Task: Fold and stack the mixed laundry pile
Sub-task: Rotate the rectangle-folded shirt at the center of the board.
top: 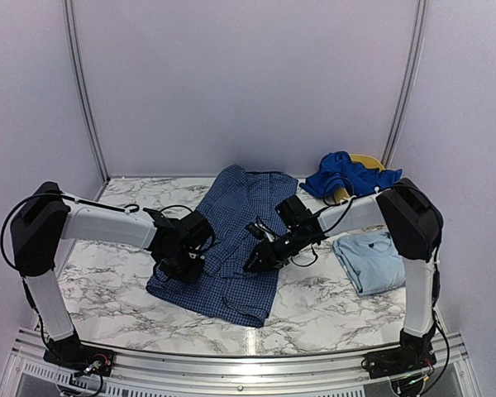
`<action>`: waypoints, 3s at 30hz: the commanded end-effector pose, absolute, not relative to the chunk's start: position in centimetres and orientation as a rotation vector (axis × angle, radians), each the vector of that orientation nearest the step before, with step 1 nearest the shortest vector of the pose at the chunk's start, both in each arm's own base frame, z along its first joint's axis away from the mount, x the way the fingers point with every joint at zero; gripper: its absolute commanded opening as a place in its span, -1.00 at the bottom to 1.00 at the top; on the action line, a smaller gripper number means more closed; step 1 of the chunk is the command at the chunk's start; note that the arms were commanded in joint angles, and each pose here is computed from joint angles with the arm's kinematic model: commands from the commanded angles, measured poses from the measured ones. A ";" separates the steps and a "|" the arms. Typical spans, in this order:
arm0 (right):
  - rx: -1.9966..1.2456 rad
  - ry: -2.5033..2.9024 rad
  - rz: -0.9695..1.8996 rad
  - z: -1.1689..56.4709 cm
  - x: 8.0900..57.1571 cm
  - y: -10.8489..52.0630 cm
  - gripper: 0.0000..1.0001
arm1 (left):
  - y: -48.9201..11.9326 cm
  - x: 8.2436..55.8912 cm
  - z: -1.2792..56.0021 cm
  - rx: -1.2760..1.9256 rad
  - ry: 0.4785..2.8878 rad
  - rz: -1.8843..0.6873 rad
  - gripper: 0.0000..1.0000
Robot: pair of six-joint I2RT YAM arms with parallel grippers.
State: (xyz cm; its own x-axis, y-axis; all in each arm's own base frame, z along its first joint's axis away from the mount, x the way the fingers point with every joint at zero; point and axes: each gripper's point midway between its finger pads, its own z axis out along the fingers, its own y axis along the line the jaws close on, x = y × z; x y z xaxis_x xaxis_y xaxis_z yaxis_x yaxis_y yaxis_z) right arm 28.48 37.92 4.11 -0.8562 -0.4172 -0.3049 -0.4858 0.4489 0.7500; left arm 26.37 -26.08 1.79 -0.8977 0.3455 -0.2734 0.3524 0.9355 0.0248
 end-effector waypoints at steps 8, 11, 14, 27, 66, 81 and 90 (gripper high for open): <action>-0.766 2.744 1.330 1.0 27.3 36.6 -0.07 | -27.5 27.0 5.5 0.576 2.790 -0.097 -1.00; -0.771 2.746 1.331 0.9 27.2 36.7 -0.08 | -29.1 26.6 7.5 0.592 2.782 -0.228 -1.00; -0.772 2.748 1.333 0.8 27.1 36.7 -0.08 | -30.4 26.0 9.0 0.610 2.779 -0.347 -1.00; -0.767 2.751 1.335 0.8 27.0 36.5 -0.11 | -32.1 21.2 3.9 0.768 2.896 -0.360 -1.00; -0.694 2.648 1.326 4.4 31.2 35.9 0.06 | -22.6 37.8 6.1 -0.001 2.730 -0.597 -0.02; -0.646 2.810 1.165 1.1 30.9 30.3 0.05 | -23.9 24.2 3.9 0.128 2.908 -0.756 -0.73; -0.683 2.686 1.088 5.2 33.2 28.8 0.05 | -25.5 25.0 9.3 0.247 2.730 -0.789 -0.23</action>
